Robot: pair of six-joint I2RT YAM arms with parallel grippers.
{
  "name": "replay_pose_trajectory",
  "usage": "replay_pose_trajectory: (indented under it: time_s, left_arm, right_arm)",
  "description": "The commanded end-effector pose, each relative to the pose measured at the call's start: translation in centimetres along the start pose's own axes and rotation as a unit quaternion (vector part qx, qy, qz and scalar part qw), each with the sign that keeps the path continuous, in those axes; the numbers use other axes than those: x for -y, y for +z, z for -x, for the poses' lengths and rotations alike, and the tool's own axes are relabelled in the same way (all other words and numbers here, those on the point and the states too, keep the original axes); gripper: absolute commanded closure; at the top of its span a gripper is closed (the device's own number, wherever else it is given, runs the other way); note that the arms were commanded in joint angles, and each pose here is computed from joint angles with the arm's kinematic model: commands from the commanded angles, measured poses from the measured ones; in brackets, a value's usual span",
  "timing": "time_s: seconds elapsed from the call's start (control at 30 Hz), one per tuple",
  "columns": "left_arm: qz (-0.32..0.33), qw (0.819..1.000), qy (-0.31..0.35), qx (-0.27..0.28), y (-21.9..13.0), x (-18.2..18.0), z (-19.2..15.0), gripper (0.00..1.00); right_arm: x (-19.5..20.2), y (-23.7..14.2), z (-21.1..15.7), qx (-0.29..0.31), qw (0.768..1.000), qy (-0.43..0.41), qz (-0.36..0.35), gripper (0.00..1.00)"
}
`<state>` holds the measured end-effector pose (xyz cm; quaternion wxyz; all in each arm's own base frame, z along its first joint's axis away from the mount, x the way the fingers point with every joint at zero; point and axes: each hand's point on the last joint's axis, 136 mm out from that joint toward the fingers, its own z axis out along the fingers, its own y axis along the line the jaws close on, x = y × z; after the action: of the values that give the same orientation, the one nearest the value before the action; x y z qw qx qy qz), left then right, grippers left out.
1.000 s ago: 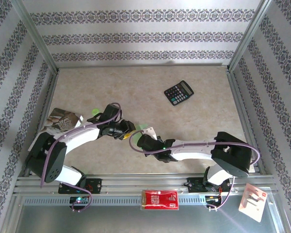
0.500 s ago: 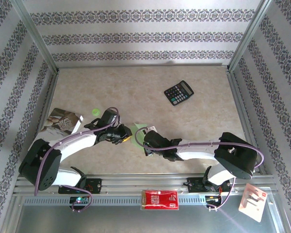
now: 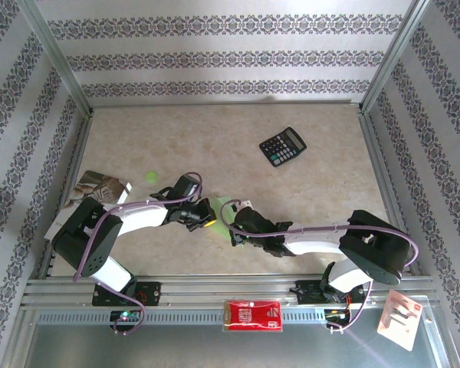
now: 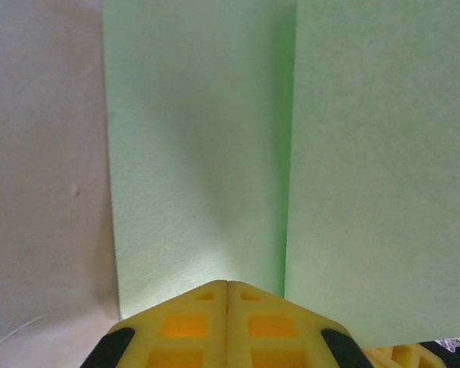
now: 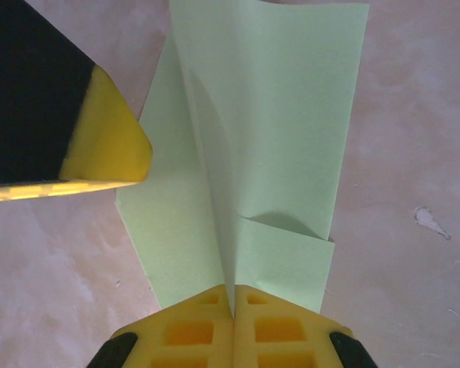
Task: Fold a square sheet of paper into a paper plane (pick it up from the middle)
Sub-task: Fourth fold the wing at the center of the table.
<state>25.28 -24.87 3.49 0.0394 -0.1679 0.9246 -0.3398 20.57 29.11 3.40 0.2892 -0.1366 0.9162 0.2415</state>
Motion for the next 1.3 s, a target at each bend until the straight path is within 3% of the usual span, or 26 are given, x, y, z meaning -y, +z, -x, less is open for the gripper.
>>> replay_pose_trajectory:
  time_s: [0.0, 0.73, 1.27]
  left_arm:
    - [-0.015, 1.0, 0.023, -0.001, 0.7, 0.9, 0.3, 0.98]
    - [0.047, 0.998, 0.031, -0.015, 2.1, -3.4, -0.5, 0.99]
    - [0.069, 0.996, 0.048, -0.015, 1.9, -3.9, -0.4, 0.99]
  right_arm:
    - [-0.3, -0.3, 0.6, 0.014, 0.999, 0.025, 0.022, 1.0]
    - [0.4, -0.3, 0.8, 0.001, 0.991, 0.105, 0.087, 1.0]
    - [1.1, 0.2, 0.7, -0.016, 0.982, 0.148, 0.116, 1.0]
